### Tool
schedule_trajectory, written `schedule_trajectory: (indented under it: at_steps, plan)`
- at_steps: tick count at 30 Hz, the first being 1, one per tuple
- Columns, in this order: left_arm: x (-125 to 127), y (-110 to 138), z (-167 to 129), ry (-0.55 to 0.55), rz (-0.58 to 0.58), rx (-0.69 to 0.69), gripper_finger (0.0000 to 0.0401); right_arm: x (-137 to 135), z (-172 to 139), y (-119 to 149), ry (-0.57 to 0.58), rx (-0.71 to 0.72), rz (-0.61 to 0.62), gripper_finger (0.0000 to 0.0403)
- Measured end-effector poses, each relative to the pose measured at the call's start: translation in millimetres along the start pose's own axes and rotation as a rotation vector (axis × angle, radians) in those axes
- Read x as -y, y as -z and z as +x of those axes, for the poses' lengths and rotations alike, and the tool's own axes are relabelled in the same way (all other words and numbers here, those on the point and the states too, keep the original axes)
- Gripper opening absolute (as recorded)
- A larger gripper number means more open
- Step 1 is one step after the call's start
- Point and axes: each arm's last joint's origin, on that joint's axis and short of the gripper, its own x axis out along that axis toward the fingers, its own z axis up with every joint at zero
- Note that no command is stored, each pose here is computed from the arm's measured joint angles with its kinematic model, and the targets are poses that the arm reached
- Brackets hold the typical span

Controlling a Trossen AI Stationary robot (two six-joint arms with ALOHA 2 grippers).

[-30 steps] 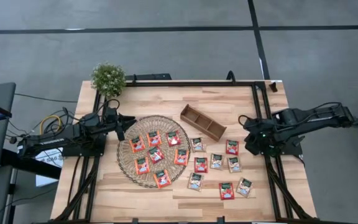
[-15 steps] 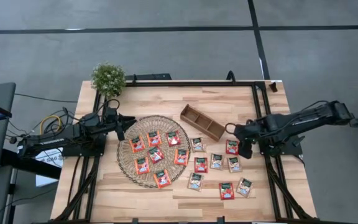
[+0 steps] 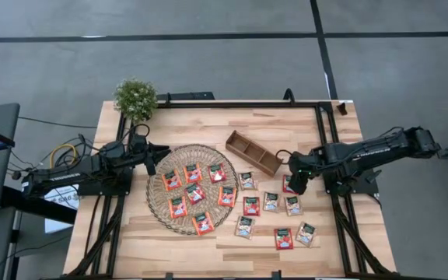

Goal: Pick & Place Tea
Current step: Put the red tea bag into the right section of the wooden organizer

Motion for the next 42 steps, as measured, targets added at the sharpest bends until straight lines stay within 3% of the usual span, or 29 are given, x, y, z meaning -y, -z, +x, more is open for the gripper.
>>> schedule_trajectory:
  at_steps: [28,32,42]
  plan:
    - [-1,1,0,-0.008,0.012,-0.013,0.0105,-9,46,-14,0.110,-0.148,0.030,0.0166]
    - [-1,1,0,-0.008,0.012,-0.013,0.0105,-9,46,-14,0.099,-0.155,0.054,0.0144]
    - [-1,2,0,-0.009,0.012,-0.015,0.0105,-9,47,-13,0.103,-0.159,0.106,0.0044]
